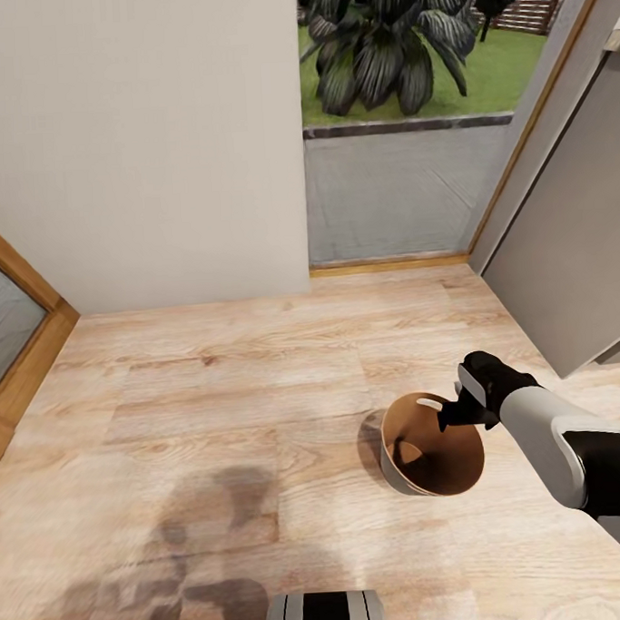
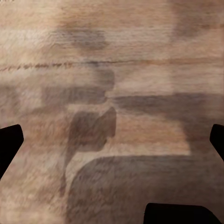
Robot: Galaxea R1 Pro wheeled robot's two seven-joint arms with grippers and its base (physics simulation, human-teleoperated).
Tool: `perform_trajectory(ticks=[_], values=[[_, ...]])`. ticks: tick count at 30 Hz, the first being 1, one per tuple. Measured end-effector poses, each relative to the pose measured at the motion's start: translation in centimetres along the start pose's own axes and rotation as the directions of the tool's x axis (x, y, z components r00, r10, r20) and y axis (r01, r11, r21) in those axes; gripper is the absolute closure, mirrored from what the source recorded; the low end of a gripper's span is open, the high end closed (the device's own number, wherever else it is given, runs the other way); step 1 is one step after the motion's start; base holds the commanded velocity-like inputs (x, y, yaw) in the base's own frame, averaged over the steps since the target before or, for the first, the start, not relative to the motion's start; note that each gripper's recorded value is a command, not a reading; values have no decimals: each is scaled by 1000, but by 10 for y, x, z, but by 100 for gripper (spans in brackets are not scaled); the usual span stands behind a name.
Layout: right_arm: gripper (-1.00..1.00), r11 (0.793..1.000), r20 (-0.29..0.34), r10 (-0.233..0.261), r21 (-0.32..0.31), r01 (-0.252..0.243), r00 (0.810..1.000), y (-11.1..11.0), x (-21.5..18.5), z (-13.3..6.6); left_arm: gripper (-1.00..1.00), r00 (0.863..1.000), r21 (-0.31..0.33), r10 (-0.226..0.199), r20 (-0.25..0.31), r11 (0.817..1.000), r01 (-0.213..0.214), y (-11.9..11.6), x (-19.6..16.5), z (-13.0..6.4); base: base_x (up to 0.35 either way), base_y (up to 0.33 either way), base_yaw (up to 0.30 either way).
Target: Put the three can of soda from the living room inside the tash can in the kitchen.
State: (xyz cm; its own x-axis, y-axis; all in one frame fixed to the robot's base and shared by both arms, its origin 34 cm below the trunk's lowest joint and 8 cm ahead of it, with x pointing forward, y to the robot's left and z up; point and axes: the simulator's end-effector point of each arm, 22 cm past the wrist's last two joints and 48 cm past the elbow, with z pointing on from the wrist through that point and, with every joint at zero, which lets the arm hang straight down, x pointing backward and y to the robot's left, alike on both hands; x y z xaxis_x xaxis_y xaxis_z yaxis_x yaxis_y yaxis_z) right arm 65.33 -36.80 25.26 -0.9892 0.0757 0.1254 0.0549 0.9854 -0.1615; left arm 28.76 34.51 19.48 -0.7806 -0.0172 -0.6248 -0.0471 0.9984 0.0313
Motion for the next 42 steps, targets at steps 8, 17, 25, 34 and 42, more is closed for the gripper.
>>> perform_trajectory(ticks=[8,17,25,34,42], values=[[-100,1000,-1,-1,0,1,1000,0,0,0,-100,1000,0,1,2,1000,-1,0,0,0,0,0,0],[-100,1000,-1,-2,0,2,1000,1,1,1,-100,1000,0,1,1,1000,-1,0,-1,0,-83,-35,0],[-100,1000,0,1,0,-1,1000,-1,1,1,-100,1000,-1,0,6,1000,0,0,-2,0,-45,-22,0],[-100,1000,0,1,1,-1,1000,-1,0,1,-100,1000,0,0,3,1000,0,0,-1,0,-3,-2,0],[-100,1000,0,0,1,0,1000,-1,0,1,-100,1000,0,0,6,1000,0,0,-2,0,0,0,0]])
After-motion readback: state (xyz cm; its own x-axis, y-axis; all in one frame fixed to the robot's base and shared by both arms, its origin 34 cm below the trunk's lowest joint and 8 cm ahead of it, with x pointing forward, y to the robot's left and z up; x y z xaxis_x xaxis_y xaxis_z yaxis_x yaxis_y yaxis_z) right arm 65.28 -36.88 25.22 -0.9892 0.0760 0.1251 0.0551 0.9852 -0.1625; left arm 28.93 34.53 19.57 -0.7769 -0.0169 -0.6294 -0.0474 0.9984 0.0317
